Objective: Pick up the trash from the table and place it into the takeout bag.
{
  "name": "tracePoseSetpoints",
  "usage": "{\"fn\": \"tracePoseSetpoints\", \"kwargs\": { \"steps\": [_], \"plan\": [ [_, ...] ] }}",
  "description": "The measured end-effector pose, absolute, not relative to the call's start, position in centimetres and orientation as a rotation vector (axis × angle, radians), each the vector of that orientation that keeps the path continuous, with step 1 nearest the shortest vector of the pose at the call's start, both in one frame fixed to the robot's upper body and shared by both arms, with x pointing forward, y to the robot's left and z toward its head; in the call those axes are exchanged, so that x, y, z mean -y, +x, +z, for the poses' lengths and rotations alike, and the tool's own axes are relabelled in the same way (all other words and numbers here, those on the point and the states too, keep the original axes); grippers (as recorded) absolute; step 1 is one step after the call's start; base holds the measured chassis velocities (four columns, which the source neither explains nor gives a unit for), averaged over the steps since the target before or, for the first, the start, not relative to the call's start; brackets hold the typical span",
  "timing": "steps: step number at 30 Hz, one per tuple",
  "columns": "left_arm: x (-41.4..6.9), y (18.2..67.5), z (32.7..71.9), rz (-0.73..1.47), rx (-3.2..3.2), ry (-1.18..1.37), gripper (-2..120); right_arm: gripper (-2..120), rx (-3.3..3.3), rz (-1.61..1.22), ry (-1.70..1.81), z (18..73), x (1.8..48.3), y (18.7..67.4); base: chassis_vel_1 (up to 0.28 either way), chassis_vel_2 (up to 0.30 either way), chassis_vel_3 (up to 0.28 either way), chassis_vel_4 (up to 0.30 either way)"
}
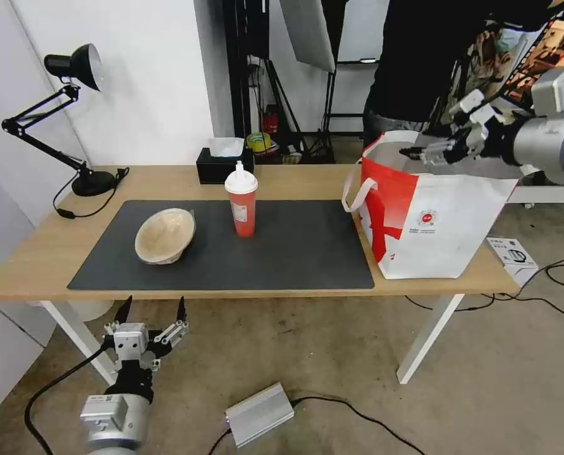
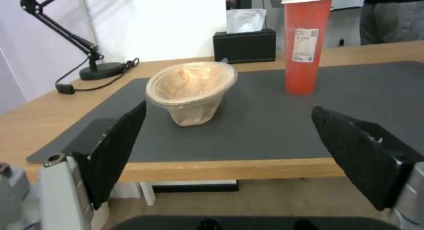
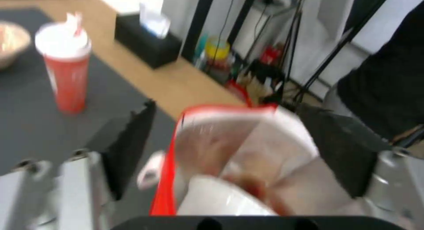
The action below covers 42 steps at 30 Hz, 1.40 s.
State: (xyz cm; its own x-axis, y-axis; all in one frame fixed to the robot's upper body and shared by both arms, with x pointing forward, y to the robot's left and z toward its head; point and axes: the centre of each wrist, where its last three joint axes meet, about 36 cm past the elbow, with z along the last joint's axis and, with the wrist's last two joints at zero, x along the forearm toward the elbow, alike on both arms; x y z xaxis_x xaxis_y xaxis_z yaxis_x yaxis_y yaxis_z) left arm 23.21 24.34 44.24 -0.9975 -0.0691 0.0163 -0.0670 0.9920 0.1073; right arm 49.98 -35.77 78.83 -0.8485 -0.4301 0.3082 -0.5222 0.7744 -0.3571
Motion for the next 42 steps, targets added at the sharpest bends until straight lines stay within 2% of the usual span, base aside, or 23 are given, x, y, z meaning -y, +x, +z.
{"fn": "tracePoseSetpoints", "kwargs": {
  "steps": [2,4,12,18,26,36,42],
  "plan": [
    [-24.4,23.2,44.2,-0.168,3.115,0.11,100,97,2.795,0.638,0.748,79.7,35.1,50.0,0.0,0.0,0.0,0.0],
    [-24.4,23.2,44.2,-0.168,3.115,0.111,100,99,2.814,0.63,0.748,80.1,34.8,50.0,0.0,0.0,0.0,0.0],
    [-24.6,23.0,44.3,-0.171,3.113,0.123,100,100,2.933,0.544,0.742,82.3,32.3,48.8,0.0,0.0,0.0,0.0],
    [-24.6,23.0,44.3,-0.169,3.113,0.128,100,100,2.979,0.507,0.685,82.2,32.4,47.7,0.0,0.0,0.0,0.0],
    [-24.6,23.1,44.0,-0.168,3.109,0.134,100,100,3.073,0.573,0.389,79.4,36.0,44.7,0.0,0.0,0.0,0.0],
    [-24.8,22.7,43.7,-0.163,3.107,0.176,100,100,3.124,0.775,0.292,74.8,35.7,44.4,0.0,0.0,0.0,0.0],
    [-24.9,22.5,43.8,-0.167,3.105,0.193,100,100,3.122,0.775,0.331,71.9,34.8,44.2,0.0,0.0,0.0,0.0]
  ]
}}
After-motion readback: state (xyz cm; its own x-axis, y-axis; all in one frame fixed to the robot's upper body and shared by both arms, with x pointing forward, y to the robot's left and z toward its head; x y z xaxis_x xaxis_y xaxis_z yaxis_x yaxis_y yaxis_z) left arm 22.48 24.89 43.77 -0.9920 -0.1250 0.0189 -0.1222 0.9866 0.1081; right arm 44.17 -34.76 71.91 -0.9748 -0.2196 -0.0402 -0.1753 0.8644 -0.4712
